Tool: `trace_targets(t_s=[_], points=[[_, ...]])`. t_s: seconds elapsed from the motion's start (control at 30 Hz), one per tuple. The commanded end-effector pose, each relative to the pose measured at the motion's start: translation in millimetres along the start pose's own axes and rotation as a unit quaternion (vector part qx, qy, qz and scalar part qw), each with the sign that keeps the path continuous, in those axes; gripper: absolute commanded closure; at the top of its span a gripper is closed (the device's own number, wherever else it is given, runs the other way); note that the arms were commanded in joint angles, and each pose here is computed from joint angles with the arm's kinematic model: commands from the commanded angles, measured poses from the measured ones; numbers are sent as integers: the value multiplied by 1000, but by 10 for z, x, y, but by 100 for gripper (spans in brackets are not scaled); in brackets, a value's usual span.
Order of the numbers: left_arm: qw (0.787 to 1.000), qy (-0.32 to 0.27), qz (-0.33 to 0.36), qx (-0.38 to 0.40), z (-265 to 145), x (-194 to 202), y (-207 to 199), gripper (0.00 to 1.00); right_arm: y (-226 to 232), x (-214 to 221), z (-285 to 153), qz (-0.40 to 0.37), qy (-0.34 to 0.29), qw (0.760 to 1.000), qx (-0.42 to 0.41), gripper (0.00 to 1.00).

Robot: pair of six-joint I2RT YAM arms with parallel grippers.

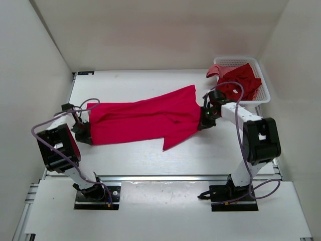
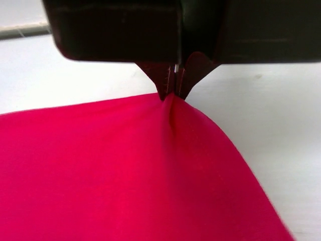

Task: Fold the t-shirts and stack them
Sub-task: Flatten out the tshirt

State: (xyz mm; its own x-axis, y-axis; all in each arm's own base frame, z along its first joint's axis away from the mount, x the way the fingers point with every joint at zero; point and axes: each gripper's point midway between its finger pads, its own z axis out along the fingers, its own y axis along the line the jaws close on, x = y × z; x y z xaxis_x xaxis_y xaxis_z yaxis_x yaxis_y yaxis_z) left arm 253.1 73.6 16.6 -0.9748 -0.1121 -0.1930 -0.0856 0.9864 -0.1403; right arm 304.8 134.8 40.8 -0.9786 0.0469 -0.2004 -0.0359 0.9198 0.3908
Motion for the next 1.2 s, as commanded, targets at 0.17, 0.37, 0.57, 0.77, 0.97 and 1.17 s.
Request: trace_targets(t_s=[0.17, 0.37, 0.57, 0.77, 0.97, 1.17], points=[[994, -95, 52, 3, -651, -828, -10, 100, 493, -369, -851, -97, -107, 989, -25, 100], [995, -55, 86, -9, -272, -1029, -160, 100, 698, -1006, -503, -66, -88, 991, -78, 100], [997, -23, 72, -9, -3, -1100, -135, 100, 509, -2044, -454, -3, -133, 986, -97, 63], [996, -23, 84, 1, -41, -1011, -210, 100, 366, -1717, -681, -13, -134, 988, -71, 52], [997, -27, 77, -1, -85, -889, -221, 100, 506, -566, -495, -117, -61, 991, 23, 47], [997, -25, 76, 1, -89, -791, -209, 100, 429, -245, -177, -134, -22, 990, 47, 42]])
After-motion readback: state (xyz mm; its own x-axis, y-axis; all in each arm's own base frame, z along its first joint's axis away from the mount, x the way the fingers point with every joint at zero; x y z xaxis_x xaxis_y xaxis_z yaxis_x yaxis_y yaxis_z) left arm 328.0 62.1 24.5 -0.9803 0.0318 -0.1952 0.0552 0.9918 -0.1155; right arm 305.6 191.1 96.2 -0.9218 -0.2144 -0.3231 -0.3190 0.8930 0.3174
